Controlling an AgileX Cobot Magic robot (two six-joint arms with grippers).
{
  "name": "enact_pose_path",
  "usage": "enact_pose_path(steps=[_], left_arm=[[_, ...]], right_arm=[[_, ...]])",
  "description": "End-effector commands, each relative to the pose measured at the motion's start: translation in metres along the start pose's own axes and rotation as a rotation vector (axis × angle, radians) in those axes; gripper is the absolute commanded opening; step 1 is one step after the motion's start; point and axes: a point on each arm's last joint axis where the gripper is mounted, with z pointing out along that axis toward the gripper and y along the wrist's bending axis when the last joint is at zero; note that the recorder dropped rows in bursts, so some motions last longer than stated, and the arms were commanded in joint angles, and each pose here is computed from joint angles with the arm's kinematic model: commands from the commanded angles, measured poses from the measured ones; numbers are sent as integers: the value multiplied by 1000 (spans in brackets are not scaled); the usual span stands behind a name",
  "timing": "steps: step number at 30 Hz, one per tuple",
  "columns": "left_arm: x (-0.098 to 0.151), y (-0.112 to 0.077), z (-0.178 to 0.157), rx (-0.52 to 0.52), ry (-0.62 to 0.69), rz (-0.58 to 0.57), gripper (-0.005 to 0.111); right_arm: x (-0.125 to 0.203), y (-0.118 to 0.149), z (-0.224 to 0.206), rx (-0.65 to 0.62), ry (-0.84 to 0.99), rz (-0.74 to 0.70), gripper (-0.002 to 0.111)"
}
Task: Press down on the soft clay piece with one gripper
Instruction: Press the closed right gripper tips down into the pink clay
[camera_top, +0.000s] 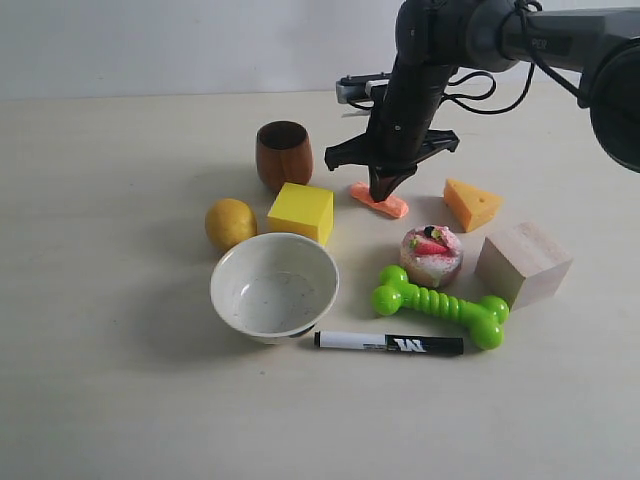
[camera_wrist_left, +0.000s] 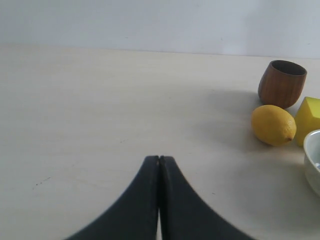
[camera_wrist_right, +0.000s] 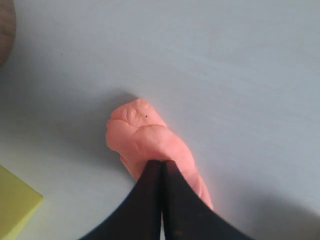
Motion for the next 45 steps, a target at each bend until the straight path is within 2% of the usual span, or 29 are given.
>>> enact_pose_path(steps=[1, 19, 30, 45], left_arm=[[-2, 0, -1, -2, -17, -2, 0], [-2, 0, -1, -2, -17, -2, 0], [-2, 0, -1, -2, -17, -2, 0], [-2, 0, -1, -2, -17, -2, 0]], right_arm=[[7, -6, 38, 15, 67, -22, 0], [12, -12, 80, 19, 98, -40, 0], [11, -13, 87, 21, 78, -39, 0], [23, -17, 116, 27, 154, -35, 0]])
